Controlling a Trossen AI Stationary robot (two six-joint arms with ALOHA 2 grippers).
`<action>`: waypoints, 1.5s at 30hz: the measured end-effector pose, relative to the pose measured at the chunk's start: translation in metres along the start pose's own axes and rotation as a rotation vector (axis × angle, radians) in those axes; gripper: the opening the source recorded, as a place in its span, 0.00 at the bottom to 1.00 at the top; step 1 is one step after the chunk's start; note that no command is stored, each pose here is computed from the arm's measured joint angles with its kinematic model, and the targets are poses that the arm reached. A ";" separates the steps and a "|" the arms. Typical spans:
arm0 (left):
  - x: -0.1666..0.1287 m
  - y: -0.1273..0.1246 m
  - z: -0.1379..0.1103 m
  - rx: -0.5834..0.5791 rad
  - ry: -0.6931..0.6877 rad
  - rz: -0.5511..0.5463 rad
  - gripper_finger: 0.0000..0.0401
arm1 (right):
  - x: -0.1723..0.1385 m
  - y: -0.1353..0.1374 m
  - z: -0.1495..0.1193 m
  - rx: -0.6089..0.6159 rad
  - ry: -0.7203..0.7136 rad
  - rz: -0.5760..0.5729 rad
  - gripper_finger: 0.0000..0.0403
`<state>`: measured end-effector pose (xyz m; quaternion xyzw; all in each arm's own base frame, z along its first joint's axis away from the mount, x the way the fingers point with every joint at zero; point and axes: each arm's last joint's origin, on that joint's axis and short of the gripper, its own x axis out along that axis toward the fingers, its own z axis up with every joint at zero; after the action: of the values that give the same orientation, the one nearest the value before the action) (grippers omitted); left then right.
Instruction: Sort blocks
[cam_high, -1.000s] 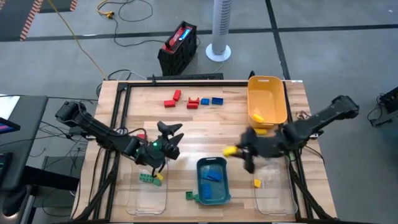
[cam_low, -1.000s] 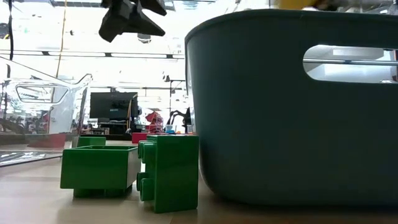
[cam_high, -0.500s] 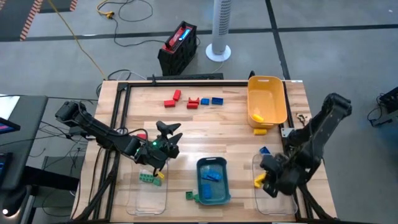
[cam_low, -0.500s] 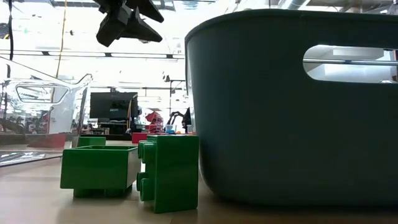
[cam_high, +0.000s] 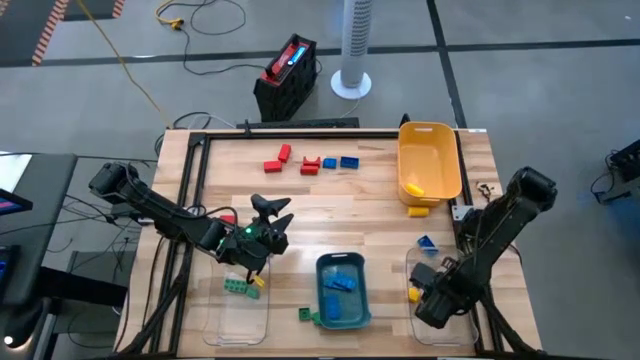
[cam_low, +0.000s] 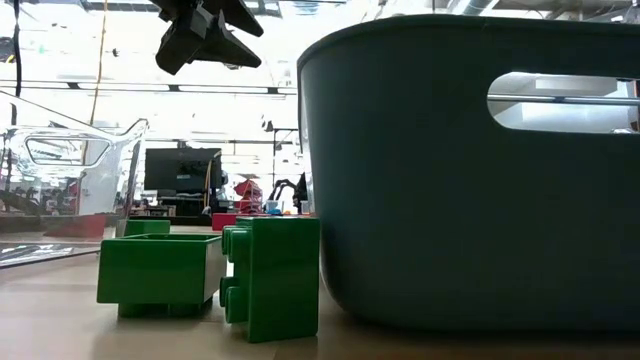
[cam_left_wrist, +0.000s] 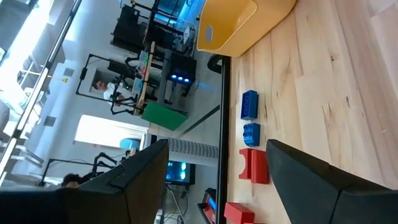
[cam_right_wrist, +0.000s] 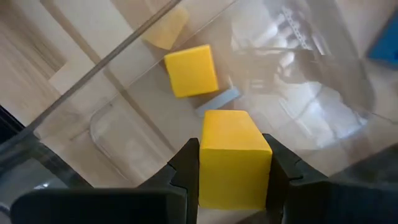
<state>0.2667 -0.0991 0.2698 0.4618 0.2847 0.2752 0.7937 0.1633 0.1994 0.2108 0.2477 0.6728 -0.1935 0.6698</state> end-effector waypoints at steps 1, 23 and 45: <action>0.000 0.000 0.000 -0.003 0.001 -0.001 0.66 | 0.002 0.001 0.000 0.001 0.001 -0.005 0.29; -0.001 -0.010 -0.008 -0.195 -0.014 -0.182 0.66 | -0.056 -0.024 0.001 0.207 0.048 0.050 0.61; -0.004 -0.018 -0.022 -0.243 0.074 -0.275 0.66 | -0.055 -0.129 0.122 0.424 -0.074 -0.186 0.62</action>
<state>0.2521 -0.0970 0.2454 0.3090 0.3386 0.2134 0.8628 0.1840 0.0191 0.2525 0.3125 0.6118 -0.4003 0.6064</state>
